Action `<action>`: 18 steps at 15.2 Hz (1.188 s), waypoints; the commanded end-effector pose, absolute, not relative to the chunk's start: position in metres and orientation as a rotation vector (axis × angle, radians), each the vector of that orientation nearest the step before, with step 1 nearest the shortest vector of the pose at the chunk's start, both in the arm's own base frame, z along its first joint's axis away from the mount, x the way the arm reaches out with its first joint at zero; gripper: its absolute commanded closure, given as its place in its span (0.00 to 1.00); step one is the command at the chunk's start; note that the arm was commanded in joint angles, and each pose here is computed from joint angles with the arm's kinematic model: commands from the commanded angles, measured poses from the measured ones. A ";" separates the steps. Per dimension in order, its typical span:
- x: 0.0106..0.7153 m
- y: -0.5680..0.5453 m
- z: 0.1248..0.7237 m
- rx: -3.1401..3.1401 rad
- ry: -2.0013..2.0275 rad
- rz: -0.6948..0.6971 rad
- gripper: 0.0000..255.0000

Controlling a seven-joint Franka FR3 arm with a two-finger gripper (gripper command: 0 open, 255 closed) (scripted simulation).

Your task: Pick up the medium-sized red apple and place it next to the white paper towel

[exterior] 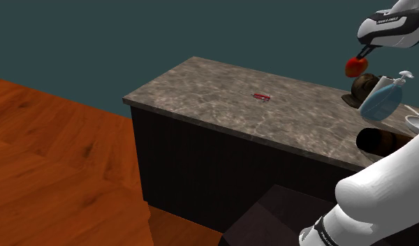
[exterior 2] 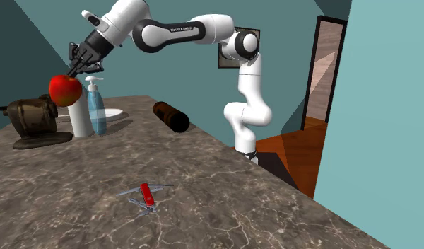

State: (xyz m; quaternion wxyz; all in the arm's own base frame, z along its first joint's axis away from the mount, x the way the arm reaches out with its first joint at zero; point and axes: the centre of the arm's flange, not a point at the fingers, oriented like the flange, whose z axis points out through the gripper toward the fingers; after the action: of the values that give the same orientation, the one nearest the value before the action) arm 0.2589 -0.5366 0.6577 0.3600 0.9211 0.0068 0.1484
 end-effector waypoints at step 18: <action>0.258 -0.536 0.557 2.374 0.018 0.383 1.00</action>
State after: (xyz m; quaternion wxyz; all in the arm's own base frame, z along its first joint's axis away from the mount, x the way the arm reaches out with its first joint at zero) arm 0.2582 -0.5372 0.5621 0.3600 0.9211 0.0068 0.1483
